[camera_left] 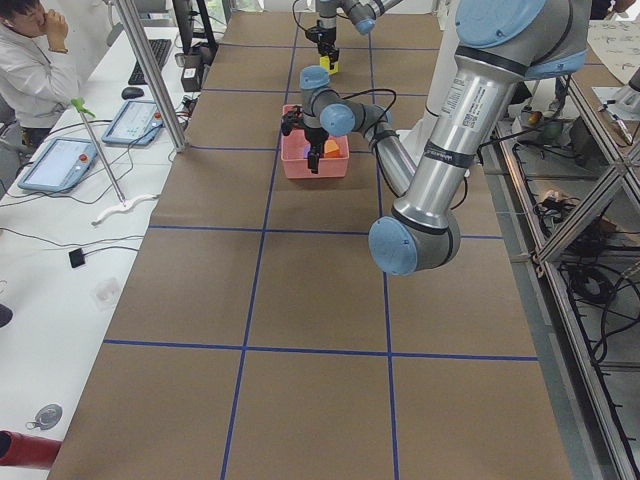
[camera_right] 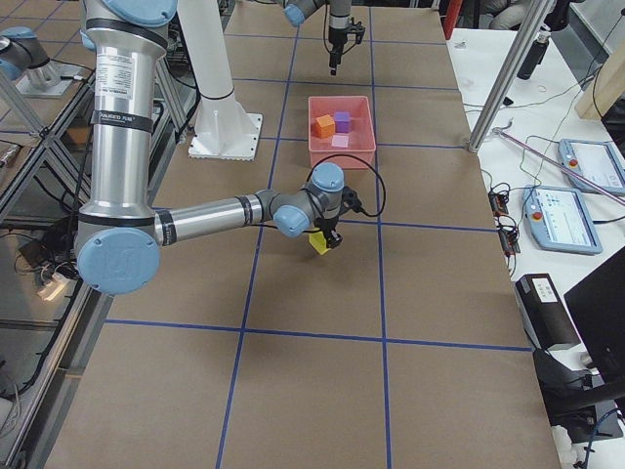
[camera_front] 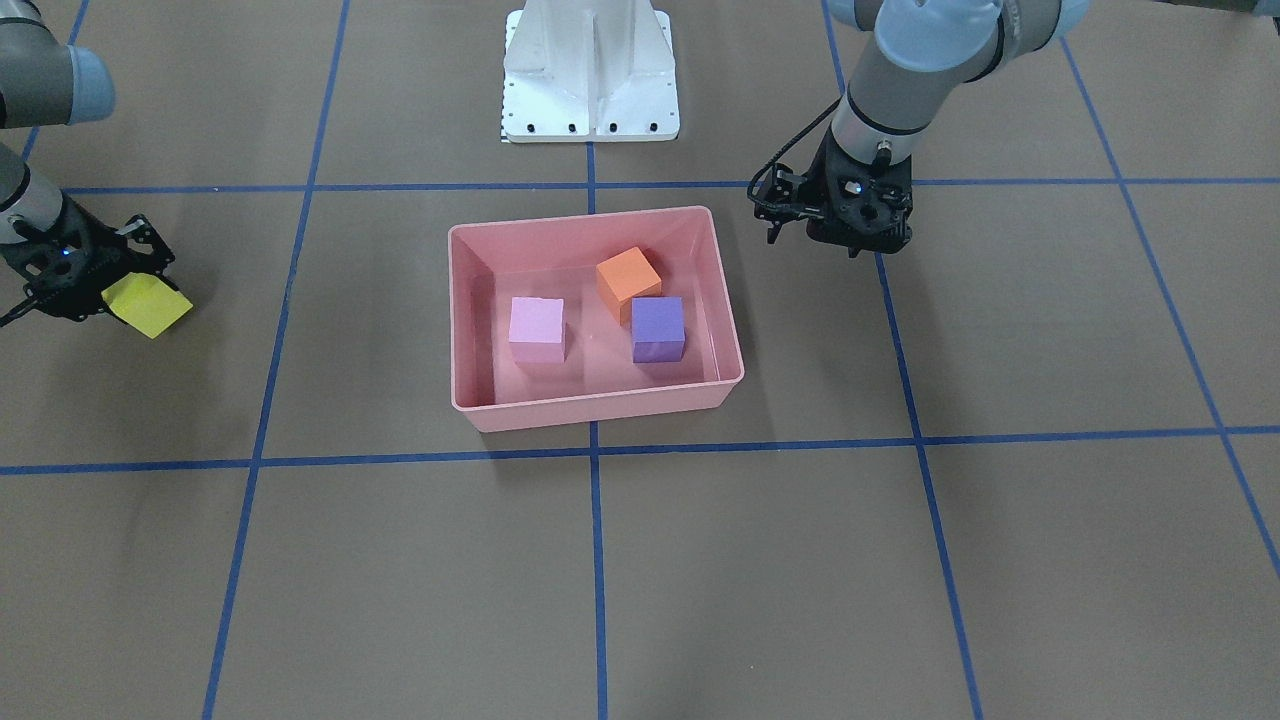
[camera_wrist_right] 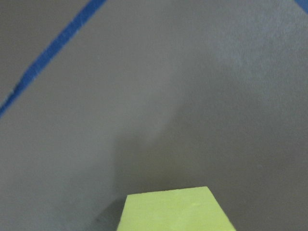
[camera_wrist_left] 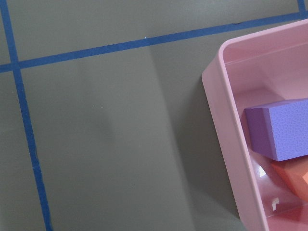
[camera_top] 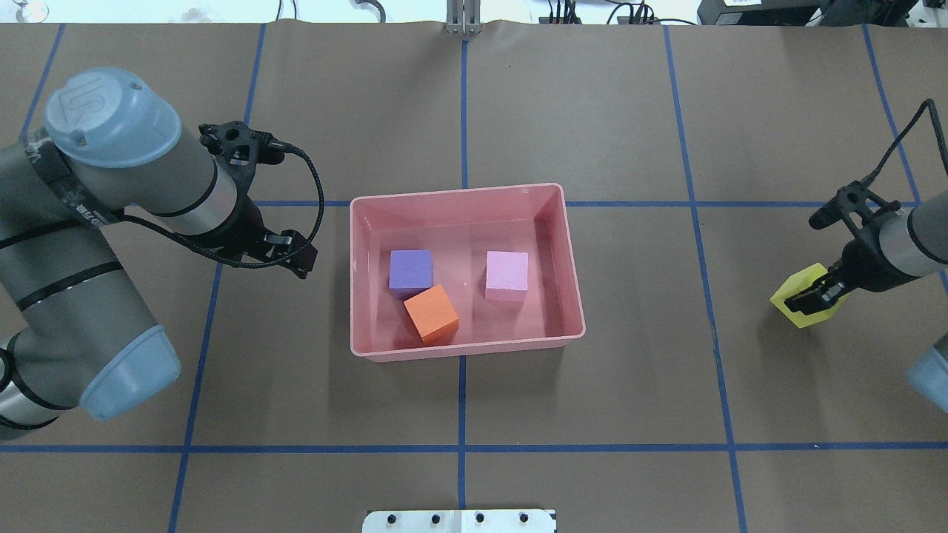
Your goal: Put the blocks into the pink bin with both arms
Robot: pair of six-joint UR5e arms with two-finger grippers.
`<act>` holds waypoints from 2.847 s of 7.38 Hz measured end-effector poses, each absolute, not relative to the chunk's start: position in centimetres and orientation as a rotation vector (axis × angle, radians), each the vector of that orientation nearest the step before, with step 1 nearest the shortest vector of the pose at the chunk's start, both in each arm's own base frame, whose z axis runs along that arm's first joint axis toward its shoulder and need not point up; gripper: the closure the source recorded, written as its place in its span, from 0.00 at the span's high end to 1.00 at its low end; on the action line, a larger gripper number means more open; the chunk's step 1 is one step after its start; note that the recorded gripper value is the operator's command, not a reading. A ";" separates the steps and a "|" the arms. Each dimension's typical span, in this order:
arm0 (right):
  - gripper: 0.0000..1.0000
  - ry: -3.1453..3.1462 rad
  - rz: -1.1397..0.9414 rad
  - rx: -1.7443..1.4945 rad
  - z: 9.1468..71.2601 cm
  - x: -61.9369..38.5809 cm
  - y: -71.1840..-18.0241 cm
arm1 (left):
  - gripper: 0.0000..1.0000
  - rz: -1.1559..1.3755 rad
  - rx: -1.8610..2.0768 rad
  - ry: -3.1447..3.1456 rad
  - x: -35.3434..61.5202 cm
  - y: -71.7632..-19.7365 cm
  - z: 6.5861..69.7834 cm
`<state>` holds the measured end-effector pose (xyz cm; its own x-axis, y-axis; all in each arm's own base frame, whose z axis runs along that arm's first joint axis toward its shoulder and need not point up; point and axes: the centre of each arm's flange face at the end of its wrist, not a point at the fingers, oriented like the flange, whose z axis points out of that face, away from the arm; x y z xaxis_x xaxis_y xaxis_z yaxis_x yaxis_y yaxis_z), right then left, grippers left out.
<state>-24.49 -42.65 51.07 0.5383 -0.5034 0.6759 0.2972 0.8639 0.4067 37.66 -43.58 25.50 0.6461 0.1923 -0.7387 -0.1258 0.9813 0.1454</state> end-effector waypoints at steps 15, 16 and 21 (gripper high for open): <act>0.99 -1.081 0.201 0.025 14.3 -45.8 -44.2 | 1.00 0.174 0.073 0.839 38.1 -43.9 26.1; 0.99 -1.035 0.189 0.032 15.0 -45.1 -45.0 | 1.00 0.175 0.080 0.838 37.7 -44.2 26.1; 0.99 -0.811 -0.038 0.113 26.3 -32.2 -52.2 | 1.00 0.306 0.126 0.793 24.4 -48.5 35.2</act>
